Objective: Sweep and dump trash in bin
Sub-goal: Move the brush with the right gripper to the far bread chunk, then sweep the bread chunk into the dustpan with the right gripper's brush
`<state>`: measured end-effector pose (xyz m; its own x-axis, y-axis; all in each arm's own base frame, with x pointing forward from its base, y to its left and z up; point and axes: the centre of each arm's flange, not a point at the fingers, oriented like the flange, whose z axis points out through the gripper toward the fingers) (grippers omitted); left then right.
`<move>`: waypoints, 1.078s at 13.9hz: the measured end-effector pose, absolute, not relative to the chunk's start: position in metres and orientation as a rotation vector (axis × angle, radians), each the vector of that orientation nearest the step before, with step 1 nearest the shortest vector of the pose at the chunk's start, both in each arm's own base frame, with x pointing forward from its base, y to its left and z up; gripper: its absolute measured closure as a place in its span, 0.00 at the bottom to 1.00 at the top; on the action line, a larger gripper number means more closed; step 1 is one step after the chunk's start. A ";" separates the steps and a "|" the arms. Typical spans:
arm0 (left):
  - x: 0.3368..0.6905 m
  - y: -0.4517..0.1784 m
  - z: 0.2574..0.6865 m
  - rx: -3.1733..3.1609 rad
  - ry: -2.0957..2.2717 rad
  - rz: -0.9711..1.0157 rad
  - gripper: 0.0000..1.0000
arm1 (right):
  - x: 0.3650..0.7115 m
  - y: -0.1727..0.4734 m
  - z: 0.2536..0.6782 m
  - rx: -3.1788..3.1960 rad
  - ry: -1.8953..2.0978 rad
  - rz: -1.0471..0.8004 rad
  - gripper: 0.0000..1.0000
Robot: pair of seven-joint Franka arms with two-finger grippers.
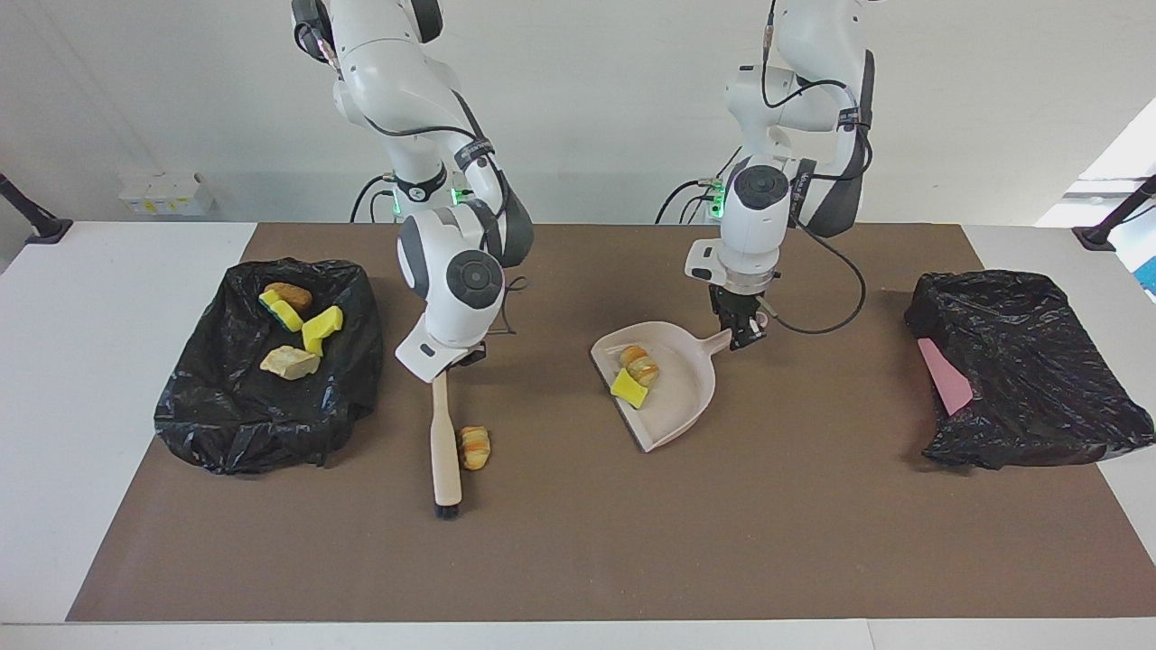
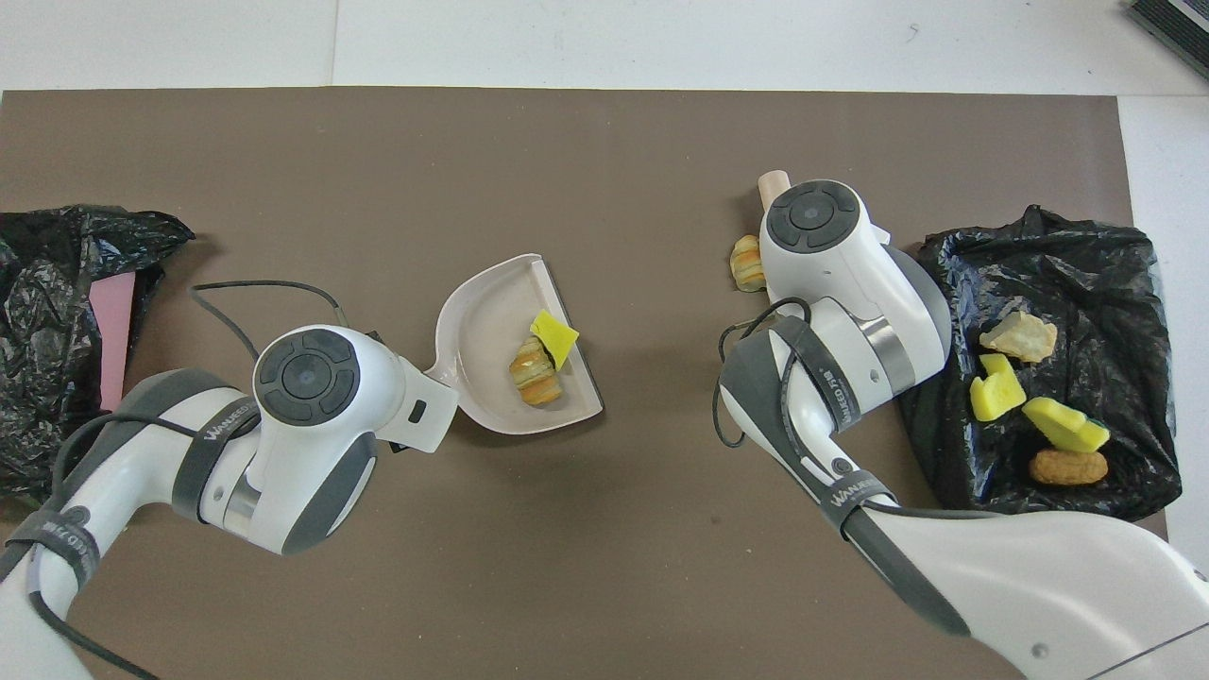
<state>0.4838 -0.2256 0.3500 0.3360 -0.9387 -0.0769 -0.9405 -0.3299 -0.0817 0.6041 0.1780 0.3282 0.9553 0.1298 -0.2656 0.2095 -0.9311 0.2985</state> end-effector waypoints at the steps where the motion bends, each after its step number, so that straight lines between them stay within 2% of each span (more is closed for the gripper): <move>1: 0.483 -0.227 0.350 -2.478 1.745 0.033 0.69 | 0.603 0.182 0.329 2.778 0.261 -0.357 0.73; 6: 0.471 -0.242 0.351 -2.497 1.712 0.110 0.69 | 0.575 0.235 0.329 2.827 0.366 -0.473 0.73; 10: 0.469 -0.244 0.351 -2.495 1.714 0.114 0.69 | 0.525 0.315 0.336 2.867 0.515 -0.544 0.73; 15: 0.471 -0.245 0.352 -2.460 1.768 0.087 0.69 | 0.471 0.376 0.347 2.898 0.638 -0.595 0.73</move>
